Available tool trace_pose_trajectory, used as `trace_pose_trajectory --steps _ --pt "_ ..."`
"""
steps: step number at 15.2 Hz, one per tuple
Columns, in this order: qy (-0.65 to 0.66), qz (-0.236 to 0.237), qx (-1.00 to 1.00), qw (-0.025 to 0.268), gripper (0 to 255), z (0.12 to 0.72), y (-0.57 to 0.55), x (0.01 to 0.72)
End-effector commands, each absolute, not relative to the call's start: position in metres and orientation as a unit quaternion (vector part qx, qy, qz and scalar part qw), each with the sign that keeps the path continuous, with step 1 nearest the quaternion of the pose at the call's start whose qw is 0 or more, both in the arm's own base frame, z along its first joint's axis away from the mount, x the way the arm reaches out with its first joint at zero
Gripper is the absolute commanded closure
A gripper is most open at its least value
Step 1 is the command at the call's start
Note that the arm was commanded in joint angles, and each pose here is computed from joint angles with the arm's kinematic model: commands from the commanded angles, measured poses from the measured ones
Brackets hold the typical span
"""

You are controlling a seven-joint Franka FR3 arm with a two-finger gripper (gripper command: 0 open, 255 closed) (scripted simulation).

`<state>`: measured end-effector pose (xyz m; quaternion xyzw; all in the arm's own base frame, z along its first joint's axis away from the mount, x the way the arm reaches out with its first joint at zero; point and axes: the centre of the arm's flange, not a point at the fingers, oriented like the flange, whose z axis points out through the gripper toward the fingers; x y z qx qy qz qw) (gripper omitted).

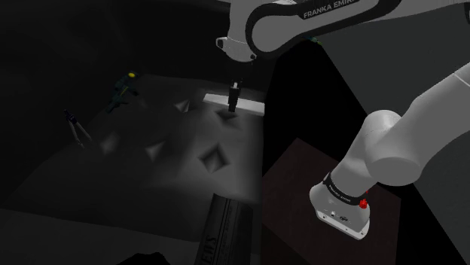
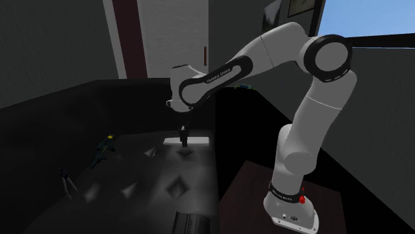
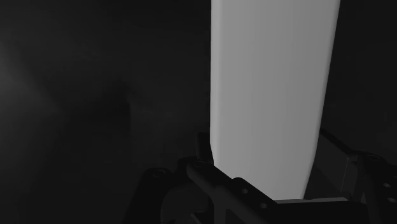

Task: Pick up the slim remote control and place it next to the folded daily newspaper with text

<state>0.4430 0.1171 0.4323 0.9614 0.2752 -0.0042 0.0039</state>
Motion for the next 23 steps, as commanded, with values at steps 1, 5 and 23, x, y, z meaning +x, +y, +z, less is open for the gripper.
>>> trace_pose_trajectory --steps 1,5,23 --pt "0.275 -0.004 0.961 0.004 255 0.433 0.131 0.424" --pt "0.275 -0.004 0.961 0.004 255 0.433 0.162 0.381" --pt "0.275 -0.004 0.961 0.004 255 0.392 0.236 0.279"
